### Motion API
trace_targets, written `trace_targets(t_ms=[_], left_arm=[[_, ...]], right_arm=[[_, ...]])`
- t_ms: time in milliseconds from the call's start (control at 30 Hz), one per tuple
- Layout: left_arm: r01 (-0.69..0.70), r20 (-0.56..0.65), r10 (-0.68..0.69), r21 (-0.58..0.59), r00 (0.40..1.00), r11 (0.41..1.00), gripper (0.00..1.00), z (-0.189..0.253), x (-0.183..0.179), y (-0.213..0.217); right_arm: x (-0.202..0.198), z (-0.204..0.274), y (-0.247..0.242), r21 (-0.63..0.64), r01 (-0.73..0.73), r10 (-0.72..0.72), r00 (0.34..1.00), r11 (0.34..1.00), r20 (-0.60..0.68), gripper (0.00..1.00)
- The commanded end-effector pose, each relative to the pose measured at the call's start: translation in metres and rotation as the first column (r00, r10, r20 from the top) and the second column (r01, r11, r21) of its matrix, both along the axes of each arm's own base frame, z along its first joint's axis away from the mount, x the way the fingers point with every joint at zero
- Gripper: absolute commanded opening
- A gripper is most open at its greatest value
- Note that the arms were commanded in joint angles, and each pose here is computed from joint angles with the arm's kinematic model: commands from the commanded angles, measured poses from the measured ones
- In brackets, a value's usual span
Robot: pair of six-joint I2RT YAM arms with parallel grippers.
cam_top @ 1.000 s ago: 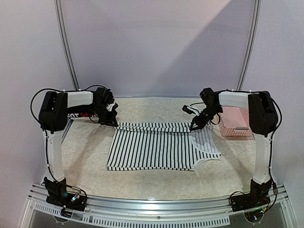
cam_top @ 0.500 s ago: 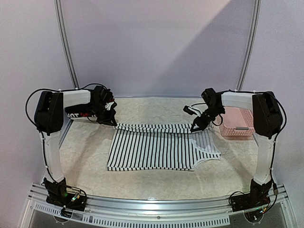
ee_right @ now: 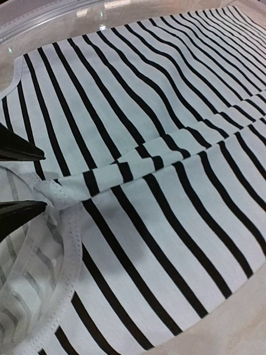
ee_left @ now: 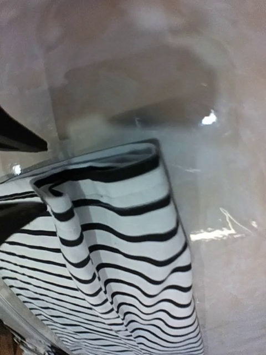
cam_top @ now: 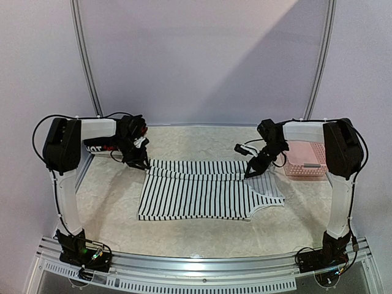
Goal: Fold and stack the mixed laundry pile
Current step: Fold the flattened tank top at the center of the board, then adjust the 1/3-folded tank top at the center of the board.
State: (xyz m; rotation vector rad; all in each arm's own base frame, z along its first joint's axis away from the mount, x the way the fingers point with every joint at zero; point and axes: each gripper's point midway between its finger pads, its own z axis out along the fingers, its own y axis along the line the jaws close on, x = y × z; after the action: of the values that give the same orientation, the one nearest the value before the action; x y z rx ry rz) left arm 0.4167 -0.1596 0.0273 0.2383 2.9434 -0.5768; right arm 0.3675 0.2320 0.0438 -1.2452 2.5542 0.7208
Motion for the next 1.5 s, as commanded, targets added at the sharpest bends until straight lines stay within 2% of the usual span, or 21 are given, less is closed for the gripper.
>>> trace_targets(t_ms=[0,133,233,367,533,633,867,1067,1267,1467], left_arm=[[0.01,0.072,-0.009,-0.007,0.997,1.0,0.39,0.046,-0.016,-0.002],[-0.013,0.18,0.013,-0.001,0.984,1.0,0.4,0.08,0.008,-0.002],[-0.027,0.196,0.027,-0.006,0.98,1.0,0.39,0.082,0.025,-0.007],[-0.033,0.207,0.036,-0.022,0.978,0.999,0.39,0.074,0.039,-0.019],[0.011,0.219,0.009,-0.09,0.976,0.996,0.36,0.068,0.044,-0.052],[0.045,0.19,-0.028,-0.088,0.981,0.995,0.34,0.055,0.037,-0.065],[0.051,0.056,-0.049,-0.038,0.997,0.998,0.25,0.013,0.002,-0.055],[0.06,-0.036,-0.059,0.013,0.998,0.998,0.22,-0.01,-0.03,-0.041],[0.064,-0.04,-0.062,0.049,0.997,0.997,0.2,-0.002,-0.034,-0.035],[0.053,0.081,-0.053,0.013,0.995,0.999,0.25,0.053,-0.01,-0.047]], right_arm=[[-0.018,0.016,-0.005,0.006,-0.034,0.034,0.999,0.999,-0.024,0.3],[0.004,0.065,-0.002,0.071,-0.014,0.009,0.998,0.997,0.065,0.36],[0.039,0.078,-0.015,0.029,0.061,-0.064,0.986,0.998,0.151,0.36],[0.086,0.064,-0.051,-0.077,0.242,-0.217,0.945,0.967,0.245,0.36],[0.109,0.034,-0.083,-0.164,0.345,-0.295,0.918,0.924,0.265,0.33],[0.107,0.013,-0.093,-0.216,0.344,-0.289,0.924,0.914,0.25,0.28],[0.083,-0.015,-0.105,-0.271,0.321,-0.268,0.939,0.907,0.216,0.14],[0.064,-0.037,-0.12,-0.334,0.322,-0.26,0.941,0.886,0.217,0.13],[0.07,-0.024,-0.123,-0.326,0.347,-0.264,0.925,0.879,0.271,0.18],[0.07,0.042,-0.087,-0.15,0.287,-0.231,0.922,0.946,0.312,0.34]])
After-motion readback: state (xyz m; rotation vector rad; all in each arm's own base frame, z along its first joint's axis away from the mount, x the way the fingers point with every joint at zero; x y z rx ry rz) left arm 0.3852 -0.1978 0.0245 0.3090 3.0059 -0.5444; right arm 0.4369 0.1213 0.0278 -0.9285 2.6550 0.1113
